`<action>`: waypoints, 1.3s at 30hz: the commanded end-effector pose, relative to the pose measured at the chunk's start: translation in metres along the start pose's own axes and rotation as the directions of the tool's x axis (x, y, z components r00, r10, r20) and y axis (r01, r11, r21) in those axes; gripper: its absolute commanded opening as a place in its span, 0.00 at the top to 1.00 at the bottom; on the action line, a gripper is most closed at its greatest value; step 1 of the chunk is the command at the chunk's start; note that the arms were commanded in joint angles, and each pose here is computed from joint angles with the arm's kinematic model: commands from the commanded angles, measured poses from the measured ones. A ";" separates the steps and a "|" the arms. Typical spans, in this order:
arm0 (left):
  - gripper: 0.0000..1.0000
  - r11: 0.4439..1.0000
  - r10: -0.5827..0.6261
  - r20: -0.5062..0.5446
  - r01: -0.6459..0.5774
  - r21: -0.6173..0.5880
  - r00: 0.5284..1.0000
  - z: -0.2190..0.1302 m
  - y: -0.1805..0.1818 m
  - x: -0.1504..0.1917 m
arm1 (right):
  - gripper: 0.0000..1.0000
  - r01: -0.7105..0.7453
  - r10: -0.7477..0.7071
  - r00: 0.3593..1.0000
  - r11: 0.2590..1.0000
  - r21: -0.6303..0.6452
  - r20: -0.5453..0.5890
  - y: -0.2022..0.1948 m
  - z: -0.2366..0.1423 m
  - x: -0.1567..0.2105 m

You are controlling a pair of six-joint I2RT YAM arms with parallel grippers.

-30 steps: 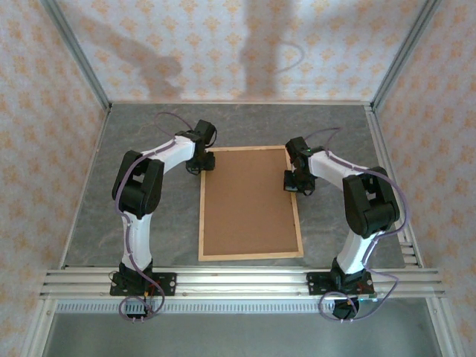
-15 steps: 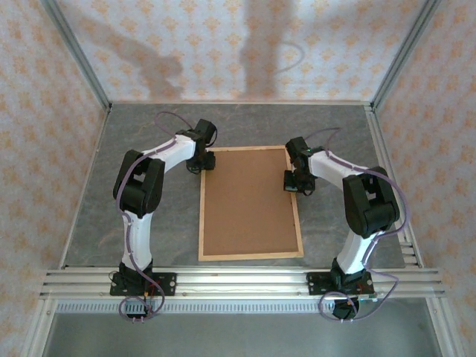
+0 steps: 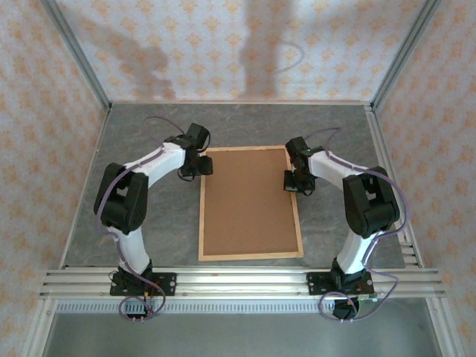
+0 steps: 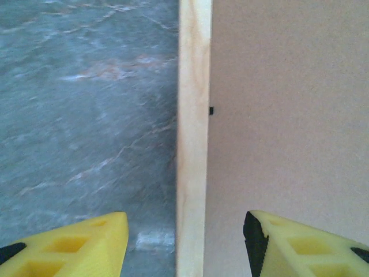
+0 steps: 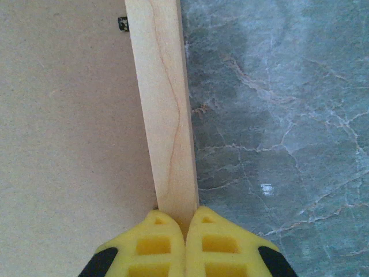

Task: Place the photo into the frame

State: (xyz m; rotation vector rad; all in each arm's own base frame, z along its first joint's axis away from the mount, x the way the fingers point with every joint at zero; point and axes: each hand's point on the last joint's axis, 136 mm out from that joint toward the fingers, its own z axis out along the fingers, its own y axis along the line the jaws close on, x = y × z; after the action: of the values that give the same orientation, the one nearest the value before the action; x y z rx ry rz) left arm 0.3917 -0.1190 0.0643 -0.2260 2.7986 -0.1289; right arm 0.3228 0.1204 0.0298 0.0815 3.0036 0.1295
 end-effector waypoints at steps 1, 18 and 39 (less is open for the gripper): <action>0.42 0.998 -0.057 0.007 0.057 0.022 0.998 -0.004 0.009 0.007 | 0.97 0.013 -0.012 0.999 1.000 0.025 -0.034 -0.003 0.015 0.008; 0.66 0.988 -0.087 -0.088 0.097 0.119 0.992 0.004 0.006 0.046 | 0.97 0.014 -0.013 0.999 0.999 0.033 -0.038 -0.003 0.018 0.007; 0.71 0.986 -0.060 -0.173 0.085 0.142 0.983 -0.008 0.003 0.084 | 0.97 0.013 -0.012 0.999 1.000 0.025 -0.042 -0.002 0.021 0.009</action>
State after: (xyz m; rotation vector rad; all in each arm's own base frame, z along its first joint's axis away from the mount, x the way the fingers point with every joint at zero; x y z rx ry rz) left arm 0.3252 -0.1243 0.0509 -0.2929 2.8754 -0.3737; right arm 0.3229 0.1202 0.0298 0.0816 3.0031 0.1274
